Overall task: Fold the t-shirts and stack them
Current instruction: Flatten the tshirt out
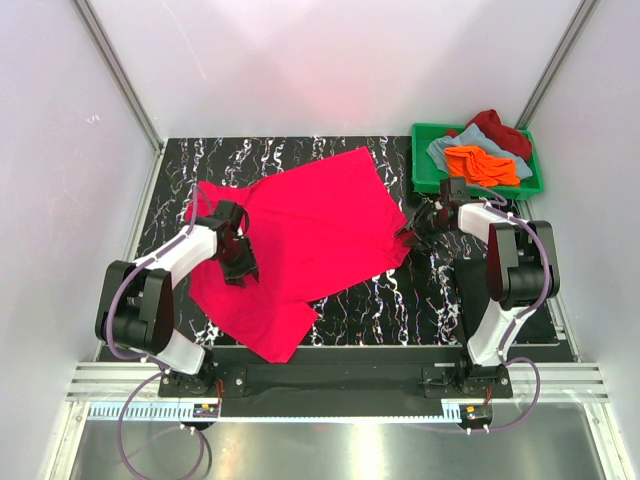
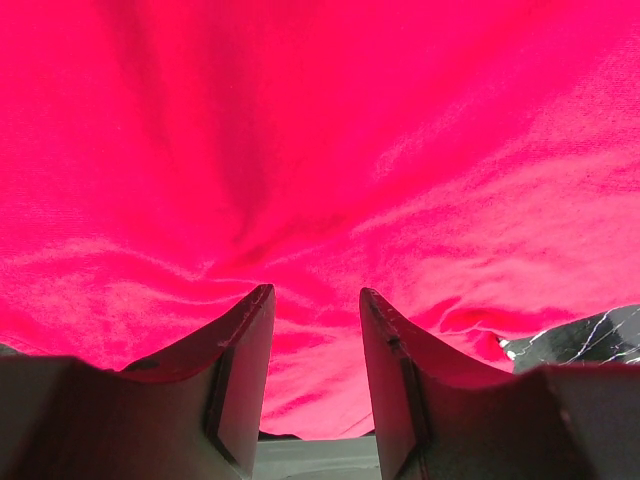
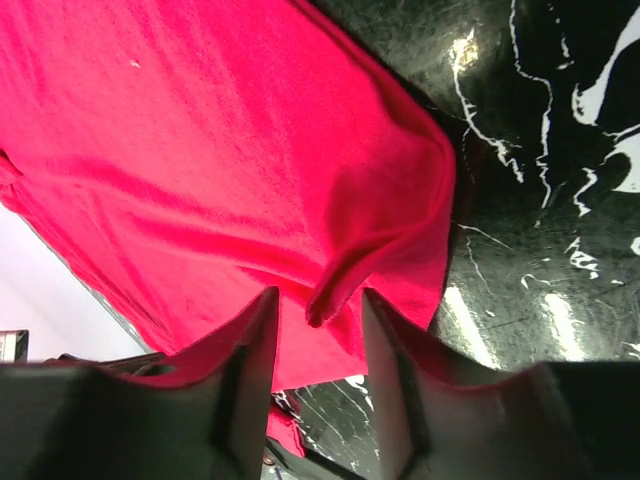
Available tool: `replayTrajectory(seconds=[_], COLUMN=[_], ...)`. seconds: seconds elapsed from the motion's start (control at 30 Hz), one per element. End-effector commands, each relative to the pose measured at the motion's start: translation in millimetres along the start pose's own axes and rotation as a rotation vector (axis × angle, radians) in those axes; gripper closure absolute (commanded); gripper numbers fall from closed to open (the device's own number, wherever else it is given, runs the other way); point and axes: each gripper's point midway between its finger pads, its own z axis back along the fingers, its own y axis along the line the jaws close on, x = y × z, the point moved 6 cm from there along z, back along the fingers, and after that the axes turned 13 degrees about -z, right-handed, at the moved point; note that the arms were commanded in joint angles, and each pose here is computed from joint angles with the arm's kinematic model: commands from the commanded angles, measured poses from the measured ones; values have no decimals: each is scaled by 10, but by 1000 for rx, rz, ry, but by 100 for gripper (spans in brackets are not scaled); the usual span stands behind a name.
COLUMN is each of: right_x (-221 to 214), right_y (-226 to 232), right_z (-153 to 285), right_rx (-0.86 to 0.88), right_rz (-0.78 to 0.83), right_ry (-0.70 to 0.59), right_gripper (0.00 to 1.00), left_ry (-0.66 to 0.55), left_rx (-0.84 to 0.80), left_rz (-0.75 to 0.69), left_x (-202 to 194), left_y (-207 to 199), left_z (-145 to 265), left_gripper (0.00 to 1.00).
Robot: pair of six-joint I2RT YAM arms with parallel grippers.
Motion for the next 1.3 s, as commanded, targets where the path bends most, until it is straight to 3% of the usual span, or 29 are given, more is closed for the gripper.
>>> replayTrajectory(seconds=[0.0,0.07,0.1,0.13,0.2,0.37,0.73,0.97,1.0,1.03,1.1,1.27], right_x=[59,63,67,67,94,165,208,309,335,325,279,-158], right_y=[154,136,132,131,24,-181,-528,-686,-636,-609,-348,453], right_z=[21,1,0,21,103,429,523,596,638,687,788,593], right_rx=[10,-3,-10,-18,-102,-225,-382,-492,-485,-488,-416,-214], right_rz=[-27,-38,-41,-42,-40,35,94,182,200,215,270,429], right_ry=[-28,-25,-28,-34,-85,-213,-269,-317,-323,-313,-323,-282], right_gripper=[59,70,84,91,100,100,100,100,94,78,67,65], left_ry=[-27,-23,-24,-24,-21,-17,-43,-130,-146,-156,-168,-151], left_rx=[-33,-29,-30,-25,-18,12,2,40,46,51,57,44], left_rz=[-14,-14,-15,-12,-4,21,26,-3,-10,-28,-50,-72], left_x=[106,100,102,104,89,39,-8,34,45,65,128,327], left_y=[-46,-26,-26,-10,16,107,138,205,214,218,217,166], left_z=[44,36,35,33,33,35,162,399,442,462,484,363], left_gripper=[56,56,56,56,56,56,52,51,50,49,47,46])
